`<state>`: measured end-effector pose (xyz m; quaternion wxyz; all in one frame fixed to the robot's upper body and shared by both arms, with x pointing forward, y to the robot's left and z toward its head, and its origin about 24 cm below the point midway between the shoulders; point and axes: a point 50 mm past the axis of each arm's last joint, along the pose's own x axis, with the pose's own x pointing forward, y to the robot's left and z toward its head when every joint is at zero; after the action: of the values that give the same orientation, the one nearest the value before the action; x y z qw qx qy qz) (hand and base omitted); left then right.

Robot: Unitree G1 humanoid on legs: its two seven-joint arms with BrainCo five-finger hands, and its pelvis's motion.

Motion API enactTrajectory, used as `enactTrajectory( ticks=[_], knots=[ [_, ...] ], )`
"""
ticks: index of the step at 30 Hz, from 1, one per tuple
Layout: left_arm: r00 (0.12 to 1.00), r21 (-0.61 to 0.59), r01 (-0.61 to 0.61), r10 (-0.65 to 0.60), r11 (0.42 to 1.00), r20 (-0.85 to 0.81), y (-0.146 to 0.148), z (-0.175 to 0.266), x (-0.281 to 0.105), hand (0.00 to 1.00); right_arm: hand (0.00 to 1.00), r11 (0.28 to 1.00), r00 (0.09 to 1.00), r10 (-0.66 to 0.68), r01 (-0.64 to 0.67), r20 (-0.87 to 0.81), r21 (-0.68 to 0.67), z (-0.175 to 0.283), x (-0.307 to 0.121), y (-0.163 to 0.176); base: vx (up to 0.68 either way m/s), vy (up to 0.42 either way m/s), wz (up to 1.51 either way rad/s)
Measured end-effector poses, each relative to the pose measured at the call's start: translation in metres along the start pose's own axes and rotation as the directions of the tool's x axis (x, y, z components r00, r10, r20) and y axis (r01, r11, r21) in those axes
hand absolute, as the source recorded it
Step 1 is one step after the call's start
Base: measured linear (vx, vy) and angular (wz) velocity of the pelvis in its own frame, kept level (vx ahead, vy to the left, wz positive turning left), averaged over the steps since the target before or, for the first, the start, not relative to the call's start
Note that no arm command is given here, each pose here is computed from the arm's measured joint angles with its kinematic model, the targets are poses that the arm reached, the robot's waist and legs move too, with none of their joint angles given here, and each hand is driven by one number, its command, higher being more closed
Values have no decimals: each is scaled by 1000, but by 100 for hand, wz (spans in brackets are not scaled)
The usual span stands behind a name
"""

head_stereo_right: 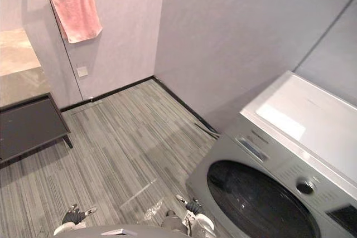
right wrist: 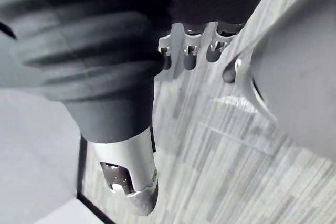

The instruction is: Pick up the laundry basket with both hands and put the clothes into the washing machine.

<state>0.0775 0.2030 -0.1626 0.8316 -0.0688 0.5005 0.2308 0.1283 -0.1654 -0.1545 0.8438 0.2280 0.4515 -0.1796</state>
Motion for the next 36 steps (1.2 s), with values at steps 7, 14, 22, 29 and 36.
enactTrajectory(
  ticks=[7, 14, 22, 29, 36],
  knots=[
    [1000, -35, -4, 3, 999, -8, -9, -1, -2, 0, 0, 999, 999, -47, 47, 0, -8, 6, 1, -14, 360, -182, 77],
    [996, 190, 32, -46, 981, 72, -9, 23, 4, 0, 0, 976, 993, -113, 116, -23, 186, -3, 0, -20, 71, -42, 130],
    [1000, 199, 24, -23, 980, -8, -5, 1, 2, 0, 0, 978, 993, -116, 117, -18, 175, -2, 0, -22, -105, 16, 0],
    [1000, 203, 24, -22, 979, -13, -5, 1, 2, 0, 0, 973, 983, -171, 179, -65, 146, -21, -10, -45, -107, -44, 3],
    [998, 305, 67, -68, 950, -6, -12, 4, 3, 0, 0, 962, 972, -217, 228, -88, 149, -25, -13, -59, 22, 12, 4]
  ],
)
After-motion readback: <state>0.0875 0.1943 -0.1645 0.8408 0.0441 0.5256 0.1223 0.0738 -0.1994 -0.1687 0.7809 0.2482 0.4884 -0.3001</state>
